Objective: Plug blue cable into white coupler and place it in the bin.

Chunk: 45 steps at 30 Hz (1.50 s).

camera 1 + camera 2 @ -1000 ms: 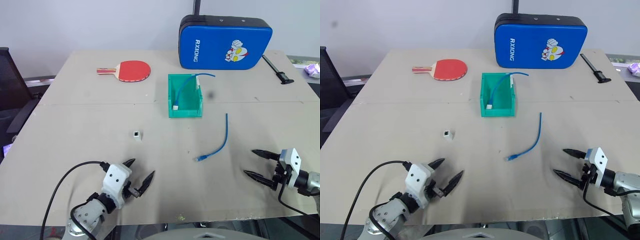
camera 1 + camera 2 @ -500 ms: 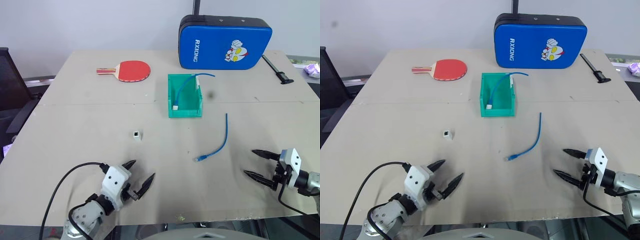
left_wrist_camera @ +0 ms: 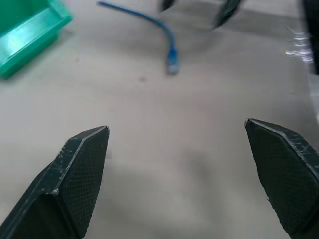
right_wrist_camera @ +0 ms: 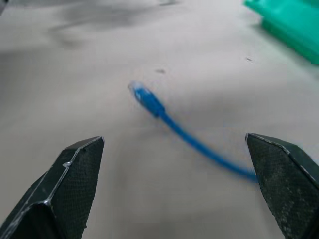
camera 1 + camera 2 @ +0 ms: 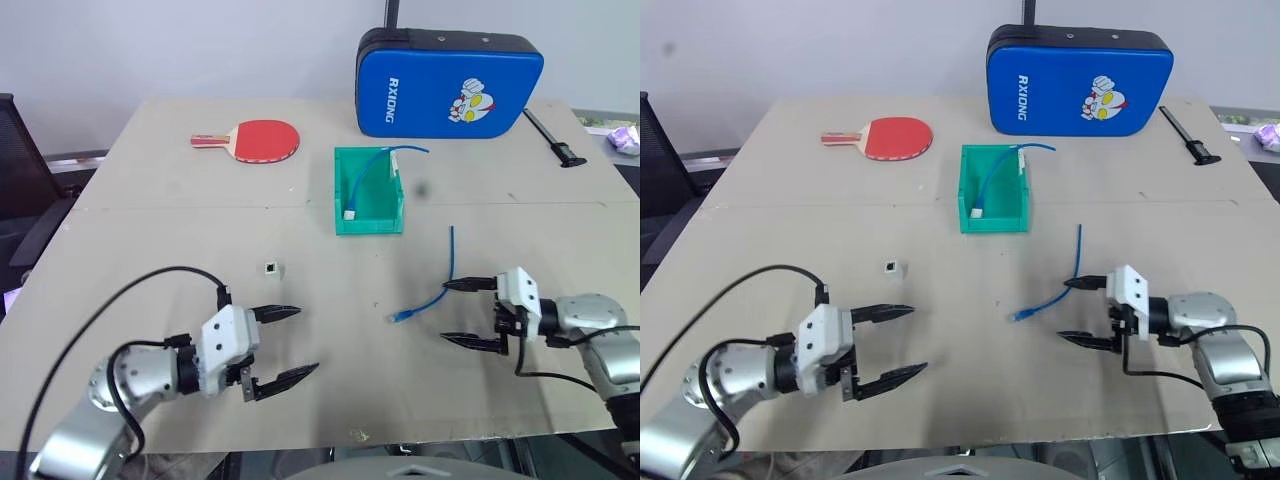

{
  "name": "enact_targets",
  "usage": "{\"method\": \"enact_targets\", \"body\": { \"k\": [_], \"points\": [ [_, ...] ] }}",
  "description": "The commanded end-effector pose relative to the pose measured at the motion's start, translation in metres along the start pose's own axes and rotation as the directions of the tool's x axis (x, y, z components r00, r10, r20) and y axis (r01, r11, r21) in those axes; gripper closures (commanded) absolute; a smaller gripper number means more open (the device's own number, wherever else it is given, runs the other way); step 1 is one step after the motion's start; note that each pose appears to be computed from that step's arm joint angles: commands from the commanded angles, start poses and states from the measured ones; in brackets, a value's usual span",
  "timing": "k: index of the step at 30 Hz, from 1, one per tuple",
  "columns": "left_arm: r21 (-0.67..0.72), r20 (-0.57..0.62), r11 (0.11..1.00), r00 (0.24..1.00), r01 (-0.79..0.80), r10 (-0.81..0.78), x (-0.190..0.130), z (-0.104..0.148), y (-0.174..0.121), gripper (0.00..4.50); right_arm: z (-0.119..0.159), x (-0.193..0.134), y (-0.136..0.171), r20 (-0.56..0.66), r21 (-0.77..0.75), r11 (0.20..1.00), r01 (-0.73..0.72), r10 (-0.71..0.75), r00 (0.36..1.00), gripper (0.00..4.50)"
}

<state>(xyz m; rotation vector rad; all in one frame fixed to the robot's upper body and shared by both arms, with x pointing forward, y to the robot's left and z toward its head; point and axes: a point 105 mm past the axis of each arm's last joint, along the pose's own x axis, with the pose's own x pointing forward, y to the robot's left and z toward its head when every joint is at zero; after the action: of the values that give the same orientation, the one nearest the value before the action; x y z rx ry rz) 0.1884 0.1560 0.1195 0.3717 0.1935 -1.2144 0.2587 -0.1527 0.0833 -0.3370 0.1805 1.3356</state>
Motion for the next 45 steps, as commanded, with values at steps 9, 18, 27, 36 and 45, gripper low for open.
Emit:
{"method": "enact_targets", "body": {
  "k": [9, 18, 27, 36, 45],
  "points": [
    [0.070, -0.063, 0.992, 0.993, 0.107, -0.103, -0.014, 0.015, 0.006, 0.00, -0.007, 0.020, -0.005, -0.242, -0.029, 0.994, -0.110, 0.099, 0.965, 1.76],
    [0.062, -0.053, 0.995, 0.996, 0.076, -0.073, -0.013, 0.013, 0.010, 0.00, 0.009, 0.037, -0.005, -0.185, -0.043, 0.991, -0.124, 0.114, 0.976, 4.42],
    [0.053, -0.039, 0.998, 0.998, 0.043, -0.041, -0.011, 0.011, 0.013, 0.00, 0.025, 0.062, -0.027, -0.140, -0.103, 0.989, -0.108, 0.093, 0.986, 4.42],
    [0.052, -0.027, 0.999, 1.000, 0.000, 0.001, -0.009, 0.009, 0.019, 0.00, 0.030, 0.076, -0.062, -0.164, -0.175, 0.980, -0.094, 0.066, 0.984, 3.91],
    [-0.027, 0.043, 0.993, 0.992, -0.118, 0.119, 0.004, 0.019, 0.045, 0.00, 0.048, 0.044, -0.053, -0.069, -0.175, 0.983, -0.045, 0.034, 0.997, 0.11]
  ]
}}
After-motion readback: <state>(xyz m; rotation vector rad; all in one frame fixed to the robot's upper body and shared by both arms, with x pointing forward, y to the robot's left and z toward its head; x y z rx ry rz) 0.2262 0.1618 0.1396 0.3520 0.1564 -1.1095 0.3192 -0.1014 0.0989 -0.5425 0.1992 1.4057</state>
